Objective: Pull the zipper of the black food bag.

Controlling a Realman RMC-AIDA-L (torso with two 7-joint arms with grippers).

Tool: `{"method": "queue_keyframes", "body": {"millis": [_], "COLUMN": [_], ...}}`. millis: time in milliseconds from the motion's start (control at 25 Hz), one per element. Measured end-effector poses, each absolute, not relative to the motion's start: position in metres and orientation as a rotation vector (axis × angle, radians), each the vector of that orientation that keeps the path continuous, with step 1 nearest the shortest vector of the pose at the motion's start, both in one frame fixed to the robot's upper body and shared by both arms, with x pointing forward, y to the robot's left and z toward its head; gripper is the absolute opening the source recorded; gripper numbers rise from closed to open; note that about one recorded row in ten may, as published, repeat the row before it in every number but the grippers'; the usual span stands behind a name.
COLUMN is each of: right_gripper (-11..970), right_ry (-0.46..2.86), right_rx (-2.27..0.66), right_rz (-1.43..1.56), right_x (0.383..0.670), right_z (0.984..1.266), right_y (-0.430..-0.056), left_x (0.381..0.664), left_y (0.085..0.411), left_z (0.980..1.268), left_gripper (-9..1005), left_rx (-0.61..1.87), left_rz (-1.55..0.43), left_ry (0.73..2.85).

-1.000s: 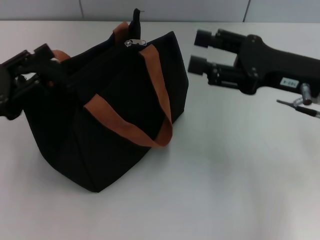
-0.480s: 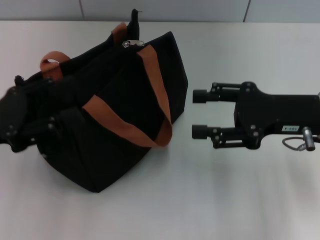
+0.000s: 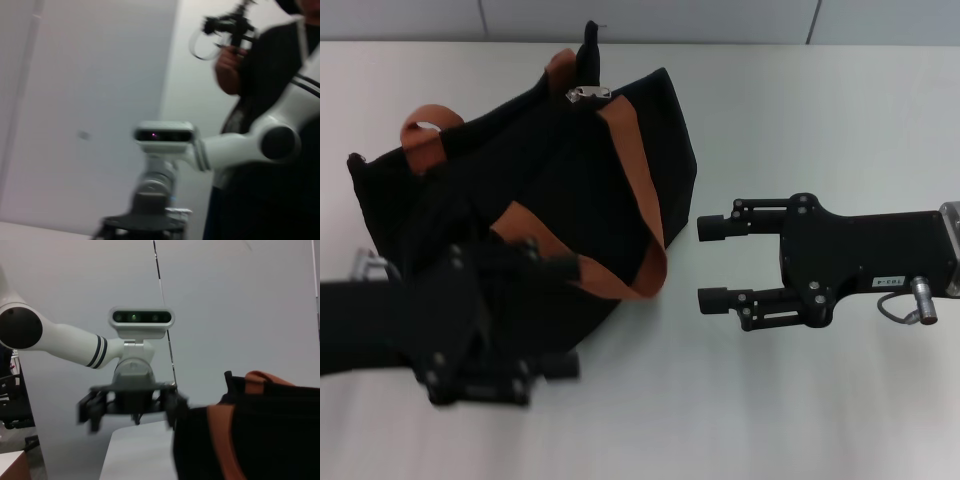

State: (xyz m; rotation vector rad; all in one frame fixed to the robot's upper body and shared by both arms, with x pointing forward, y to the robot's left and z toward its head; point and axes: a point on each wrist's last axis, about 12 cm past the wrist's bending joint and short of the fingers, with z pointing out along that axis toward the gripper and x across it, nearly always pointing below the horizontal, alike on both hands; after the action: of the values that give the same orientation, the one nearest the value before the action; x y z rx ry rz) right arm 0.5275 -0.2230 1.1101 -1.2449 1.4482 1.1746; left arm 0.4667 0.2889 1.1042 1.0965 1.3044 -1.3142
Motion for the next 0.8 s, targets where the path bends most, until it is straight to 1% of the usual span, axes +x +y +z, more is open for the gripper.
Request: {"method": "queue_keyframes", "body": {"millis": [160,360,480,520,800], "right_gripper": [727,726,726,726,727], "right_ry": [1.441,1.455,1.459,1.457,1.445], "right_rx": [-1.278,-1.335,-1.352,-1.349,-1.331], "right_rz": [1.17,1.168,1.183,1.189,1.203], "right_x": [0.525,0.52,0.515,0.511,0.499], "right_z": [1.107,1.099,1.093,1.087,1.071], "right_y": [-0.221,-0.216,-0.214,-0.215,-0.216], "left_x": [0.457,0.448,0.443,0.441,0.437], "left_y": [0.274,0.273,0.274,0.274,0.279], "left_z": [1.092,1.08,1.069,1.062,1.052], "left_gripper": [784,784,784,784,784], "left_rx": [1.175,1.169,1.149,1.142,1.121], "left_rz": [-1.335,-1.326,-1.303,-1.28,-1.223], "left_ry": [1.265,1.272,1.317,1.357,1.422]}}
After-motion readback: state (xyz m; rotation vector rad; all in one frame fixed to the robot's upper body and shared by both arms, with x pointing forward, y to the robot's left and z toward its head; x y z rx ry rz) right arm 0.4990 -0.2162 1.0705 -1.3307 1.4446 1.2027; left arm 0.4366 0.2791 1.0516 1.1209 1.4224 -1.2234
